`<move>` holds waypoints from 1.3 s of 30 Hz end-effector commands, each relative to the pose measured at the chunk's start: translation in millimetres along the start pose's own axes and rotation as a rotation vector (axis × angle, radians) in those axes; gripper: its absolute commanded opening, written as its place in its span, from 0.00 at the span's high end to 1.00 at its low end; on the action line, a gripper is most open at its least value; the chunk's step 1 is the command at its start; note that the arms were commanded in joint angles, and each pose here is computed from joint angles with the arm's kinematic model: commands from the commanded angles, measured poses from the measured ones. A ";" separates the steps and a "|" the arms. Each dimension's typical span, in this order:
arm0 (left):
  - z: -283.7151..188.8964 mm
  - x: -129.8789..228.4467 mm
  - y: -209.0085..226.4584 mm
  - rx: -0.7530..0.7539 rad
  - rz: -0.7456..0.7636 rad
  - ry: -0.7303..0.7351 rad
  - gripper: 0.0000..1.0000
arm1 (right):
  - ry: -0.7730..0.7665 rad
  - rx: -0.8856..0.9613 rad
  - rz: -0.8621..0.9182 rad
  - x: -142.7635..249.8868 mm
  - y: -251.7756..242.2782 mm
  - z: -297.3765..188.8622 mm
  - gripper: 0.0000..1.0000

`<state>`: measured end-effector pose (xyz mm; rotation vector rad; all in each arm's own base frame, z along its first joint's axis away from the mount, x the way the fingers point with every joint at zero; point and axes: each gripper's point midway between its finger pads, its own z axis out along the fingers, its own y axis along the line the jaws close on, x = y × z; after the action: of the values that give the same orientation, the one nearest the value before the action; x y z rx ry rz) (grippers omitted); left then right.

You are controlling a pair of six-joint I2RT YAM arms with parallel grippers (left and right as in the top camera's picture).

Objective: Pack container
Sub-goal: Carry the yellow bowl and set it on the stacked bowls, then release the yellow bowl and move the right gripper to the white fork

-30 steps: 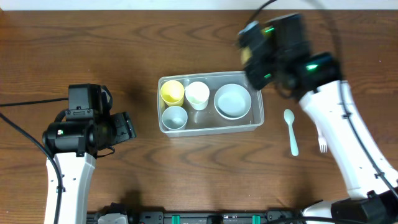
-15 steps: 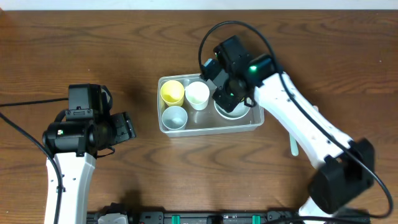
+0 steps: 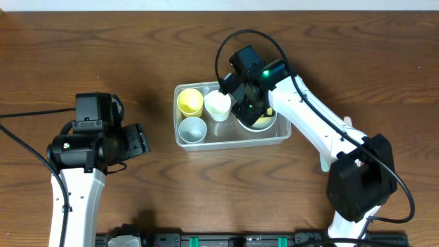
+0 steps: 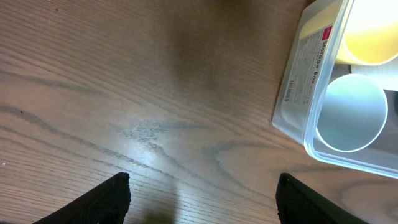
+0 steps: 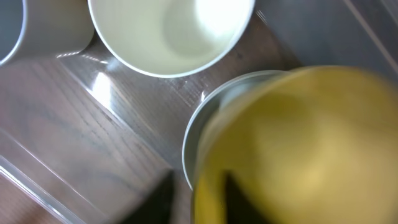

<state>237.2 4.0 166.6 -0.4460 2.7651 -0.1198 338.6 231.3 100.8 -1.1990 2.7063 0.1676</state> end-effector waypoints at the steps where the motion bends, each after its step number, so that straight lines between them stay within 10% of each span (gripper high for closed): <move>1: -3.7 -2.5 2.0 -0.009 -0.004 -0.015 0.25 | 0.016 0.023 0.005 2.3 -3.0 2.7 0.59; 20: -3.7 -2.4 2.1 -0.009 -0.004 -0.015 0.25 | -0.202 0.259 0.431 11.1 -85.1 -90.6 0.62; 28: -3.7 -2.1 2.1 -0.009 -0.004 -0.014 0.25 | -0.352 0.300 0.844 108.1 -150.0 -190.7 0.45; 39: -3.7 -1.7 2.2 -0.010 -0.004 -0.012 0.25 | -0.284 0.257 1.240 222.5 -102.1 -220.8 0.44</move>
<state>236.2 4.0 166.3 -0.4468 2.7692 -0.1193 265.6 -44.1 264.8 0.5113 2.6904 0.0459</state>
